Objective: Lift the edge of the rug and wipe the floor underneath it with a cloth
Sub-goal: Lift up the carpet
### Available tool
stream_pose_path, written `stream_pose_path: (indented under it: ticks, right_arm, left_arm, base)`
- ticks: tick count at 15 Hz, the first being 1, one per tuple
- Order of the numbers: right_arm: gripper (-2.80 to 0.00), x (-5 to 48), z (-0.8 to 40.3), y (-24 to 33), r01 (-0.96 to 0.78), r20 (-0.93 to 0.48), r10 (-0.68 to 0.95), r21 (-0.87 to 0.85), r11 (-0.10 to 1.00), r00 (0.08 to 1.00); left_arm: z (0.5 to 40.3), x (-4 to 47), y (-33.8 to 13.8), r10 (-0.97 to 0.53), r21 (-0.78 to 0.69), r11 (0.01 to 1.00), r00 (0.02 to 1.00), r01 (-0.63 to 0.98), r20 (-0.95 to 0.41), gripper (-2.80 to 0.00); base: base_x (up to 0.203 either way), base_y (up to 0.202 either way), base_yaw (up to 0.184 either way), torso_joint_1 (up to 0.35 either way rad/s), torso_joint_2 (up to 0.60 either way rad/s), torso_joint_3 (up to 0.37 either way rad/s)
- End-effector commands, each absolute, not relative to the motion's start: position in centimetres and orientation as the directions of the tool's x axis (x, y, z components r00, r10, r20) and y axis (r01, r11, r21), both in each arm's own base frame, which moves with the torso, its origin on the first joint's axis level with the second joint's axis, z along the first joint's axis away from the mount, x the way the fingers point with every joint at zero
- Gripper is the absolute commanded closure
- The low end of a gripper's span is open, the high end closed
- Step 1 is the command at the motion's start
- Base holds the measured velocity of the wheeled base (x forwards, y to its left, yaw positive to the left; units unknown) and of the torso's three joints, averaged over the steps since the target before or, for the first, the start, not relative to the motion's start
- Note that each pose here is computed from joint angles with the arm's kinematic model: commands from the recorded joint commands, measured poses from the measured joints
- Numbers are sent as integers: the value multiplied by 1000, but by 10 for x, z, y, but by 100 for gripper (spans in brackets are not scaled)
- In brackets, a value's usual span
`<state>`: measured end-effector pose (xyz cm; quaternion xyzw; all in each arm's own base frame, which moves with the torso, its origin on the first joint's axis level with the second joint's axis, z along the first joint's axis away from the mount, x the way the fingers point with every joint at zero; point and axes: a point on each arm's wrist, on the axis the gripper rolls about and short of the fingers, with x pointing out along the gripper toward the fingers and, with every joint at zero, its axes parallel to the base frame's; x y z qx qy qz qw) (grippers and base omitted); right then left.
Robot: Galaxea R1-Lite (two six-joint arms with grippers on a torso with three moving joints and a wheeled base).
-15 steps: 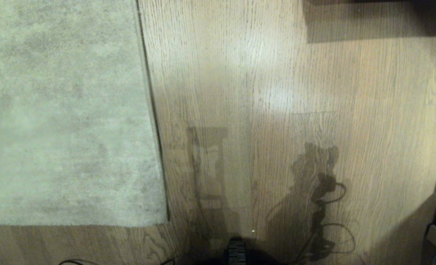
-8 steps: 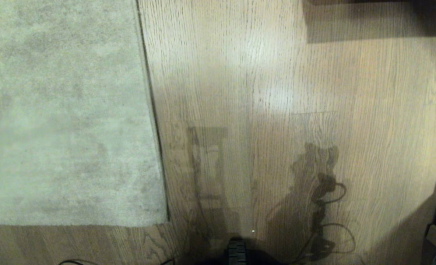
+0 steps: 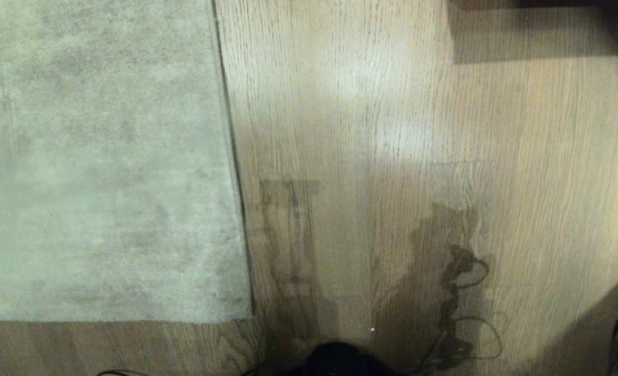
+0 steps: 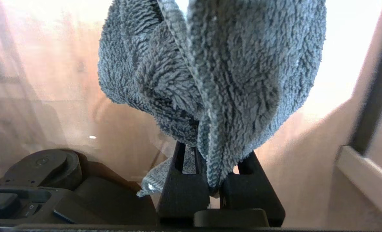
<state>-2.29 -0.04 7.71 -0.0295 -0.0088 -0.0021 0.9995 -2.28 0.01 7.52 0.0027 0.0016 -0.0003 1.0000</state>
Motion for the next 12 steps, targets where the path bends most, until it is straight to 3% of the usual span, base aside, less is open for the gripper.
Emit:
stream_pose_path:
  ticks: [1, 9, 12]
  right_arm:
    - [0, -23, 77, 0, 4, 17, -3, -60, 998, 1000]
    - [0, -23, 77, 0, 4, 17, -3, -60, 998, 1000]
    - [0, -23, 77, 0, 4, 17, -3, -60, 998, 1000]
  left_arm:
    - [75, -23, 0, 0, 6, 1000, 1000, 0, -3, 0]
    - [75, -23, 0, -1, 7, 1000, 1000, 1, -4, 0]
    - [75, -23, 0, -2, 6, 1000, 1000, 2, -2, 0]
  base:
    - [0, 195, 1, -2, 2, 2]
    - [0, 193, -1, 4, 3, 1]
    - [0, 62, 2, 2, 3, 0]
